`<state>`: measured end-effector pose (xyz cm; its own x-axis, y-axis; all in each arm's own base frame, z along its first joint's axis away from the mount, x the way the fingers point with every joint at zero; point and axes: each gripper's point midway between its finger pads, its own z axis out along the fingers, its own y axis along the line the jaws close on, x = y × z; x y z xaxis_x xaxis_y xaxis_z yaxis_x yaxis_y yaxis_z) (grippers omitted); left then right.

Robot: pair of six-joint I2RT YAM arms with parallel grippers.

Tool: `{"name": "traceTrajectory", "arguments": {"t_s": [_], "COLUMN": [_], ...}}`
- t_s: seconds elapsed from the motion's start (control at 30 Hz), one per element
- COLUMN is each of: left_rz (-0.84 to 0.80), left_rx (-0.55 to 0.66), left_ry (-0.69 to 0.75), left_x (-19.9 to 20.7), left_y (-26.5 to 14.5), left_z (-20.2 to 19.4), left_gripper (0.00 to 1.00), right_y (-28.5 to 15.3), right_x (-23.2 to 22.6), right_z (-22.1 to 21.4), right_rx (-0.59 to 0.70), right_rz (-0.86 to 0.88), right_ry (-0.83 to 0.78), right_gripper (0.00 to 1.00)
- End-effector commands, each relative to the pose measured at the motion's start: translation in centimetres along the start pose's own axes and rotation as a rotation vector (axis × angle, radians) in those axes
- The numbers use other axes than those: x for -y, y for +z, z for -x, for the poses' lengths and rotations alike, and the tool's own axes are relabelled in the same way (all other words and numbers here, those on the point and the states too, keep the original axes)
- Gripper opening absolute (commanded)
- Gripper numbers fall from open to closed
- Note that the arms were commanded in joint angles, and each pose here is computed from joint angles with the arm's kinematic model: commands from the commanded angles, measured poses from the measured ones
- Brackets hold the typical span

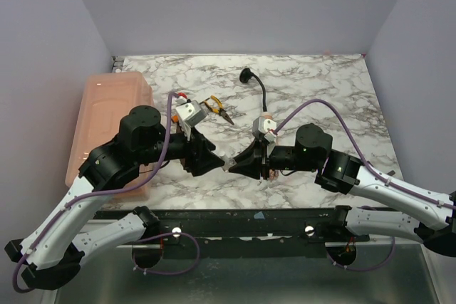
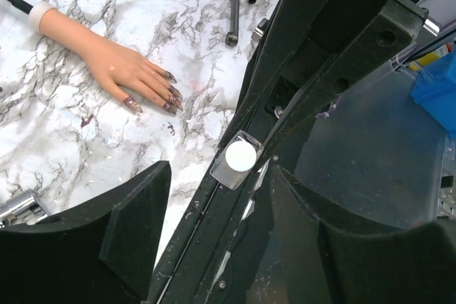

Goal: Paint the nails

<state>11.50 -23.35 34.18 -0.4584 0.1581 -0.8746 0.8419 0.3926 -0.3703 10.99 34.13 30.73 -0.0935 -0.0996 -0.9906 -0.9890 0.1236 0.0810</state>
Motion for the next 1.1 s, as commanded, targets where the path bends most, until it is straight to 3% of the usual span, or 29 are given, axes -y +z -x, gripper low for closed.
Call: {"name": "traceTrajectory", "arguments": {"t_s": [0.0, 0.5, 0.77, 1.07], "left_rz": [0.016, -0.057, -0.125, -0.351], "left_rx": [0.002, 0.007, -0.009, -0.01], "left_ry": [-0.021, -0.011, 0.05, 0.204], "left_x": [-0.2, 0.5, 1.1, 4.4], "left_y": [0.0, 1.5, 1.7, 0.3], "left_z": [0.0, -0.5, -1.7, -3.1], "left_gripper": [0.57, 0.49, 0.19, 0.0], "right_y": [-0.1, 0.5, 0.6, -0.3], "right_x": [0.0, -0.3, -0.6, -3.0], "right_z": [1.0, 0.5, 0.7, 3.8], "right_rx": [0.024, 0.0, 0.01, 0.106], "right_rz": [-0.009, 0.017, 0.034, 0.147], "right_ry": [0.0, 0.017, 0.024, 0.029], "right_gripper": [0.0, 0.0, 0.0, 0.0]}}
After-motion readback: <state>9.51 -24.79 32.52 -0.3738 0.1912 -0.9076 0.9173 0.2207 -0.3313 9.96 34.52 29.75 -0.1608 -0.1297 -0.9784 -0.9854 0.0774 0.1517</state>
